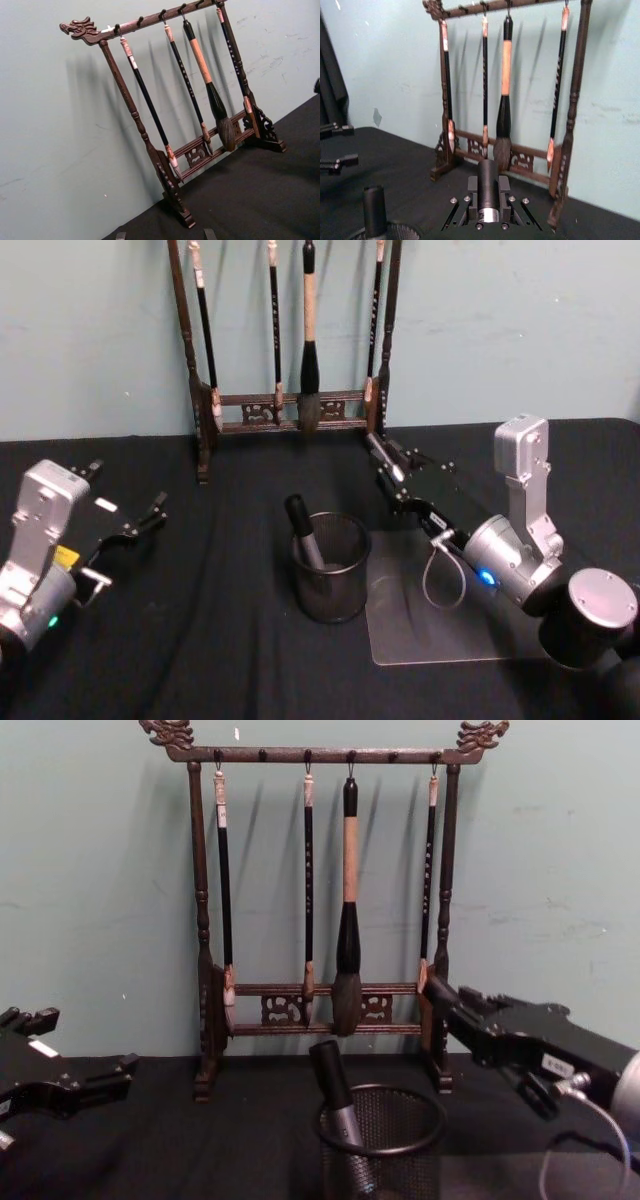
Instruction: Pick up the water-based marker from the table and place it into the pen holder.
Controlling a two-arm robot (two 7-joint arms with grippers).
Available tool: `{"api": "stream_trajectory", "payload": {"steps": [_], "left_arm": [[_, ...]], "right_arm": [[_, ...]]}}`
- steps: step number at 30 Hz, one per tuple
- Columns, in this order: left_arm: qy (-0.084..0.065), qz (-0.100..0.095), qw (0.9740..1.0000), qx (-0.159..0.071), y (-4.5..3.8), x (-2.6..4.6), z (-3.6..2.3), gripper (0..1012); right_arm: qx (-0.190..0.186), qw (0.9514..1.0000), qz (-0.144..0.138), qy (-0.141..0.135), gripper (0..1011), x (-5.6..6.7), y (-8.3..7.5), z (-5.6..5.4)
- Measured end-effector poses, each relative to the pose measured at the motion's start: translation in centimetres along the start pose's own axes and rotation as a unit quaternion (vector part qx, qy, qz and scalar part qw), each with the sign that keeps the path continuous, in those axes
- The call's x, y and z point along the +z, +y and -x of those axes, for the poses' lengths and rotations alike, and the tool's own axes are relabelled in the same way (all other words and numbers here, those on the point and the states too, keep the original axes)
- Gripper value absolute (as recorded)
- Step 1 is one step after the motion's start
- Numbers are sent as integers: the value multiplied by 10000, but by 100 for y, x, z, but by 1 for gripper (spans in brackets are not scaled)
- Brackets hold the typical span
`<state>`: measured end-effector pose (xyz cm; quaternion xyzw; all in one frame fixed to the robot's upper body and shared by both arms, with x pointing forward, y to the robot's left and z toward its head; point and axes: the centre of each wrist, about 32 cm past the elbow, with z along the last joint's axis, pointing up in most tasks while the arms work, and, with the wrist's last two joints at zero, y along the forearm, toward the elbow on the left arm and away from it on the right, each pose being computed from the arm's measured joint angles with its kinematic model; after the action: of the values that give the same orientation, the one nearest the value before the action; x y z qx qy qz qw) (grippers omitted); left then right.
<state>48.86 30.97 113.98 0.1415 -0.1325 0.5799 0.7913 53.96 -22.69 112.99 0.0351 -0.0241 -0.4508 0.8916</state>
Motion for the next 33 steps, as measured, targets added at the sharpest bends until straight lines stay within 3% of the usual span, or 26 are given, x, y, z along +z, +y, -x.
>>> {"api": "stream_trajectory", "payload": {"steps": [16,33], "left_arm": [[0,0,10000,0,0,0,0,1009],[0,0,10000,0,0,0,0,1009]], "right_arm": [[632,9972,-397,-36,250,-2,309,-8],[1106,9924,-530,22,250,9,441,94]]}}
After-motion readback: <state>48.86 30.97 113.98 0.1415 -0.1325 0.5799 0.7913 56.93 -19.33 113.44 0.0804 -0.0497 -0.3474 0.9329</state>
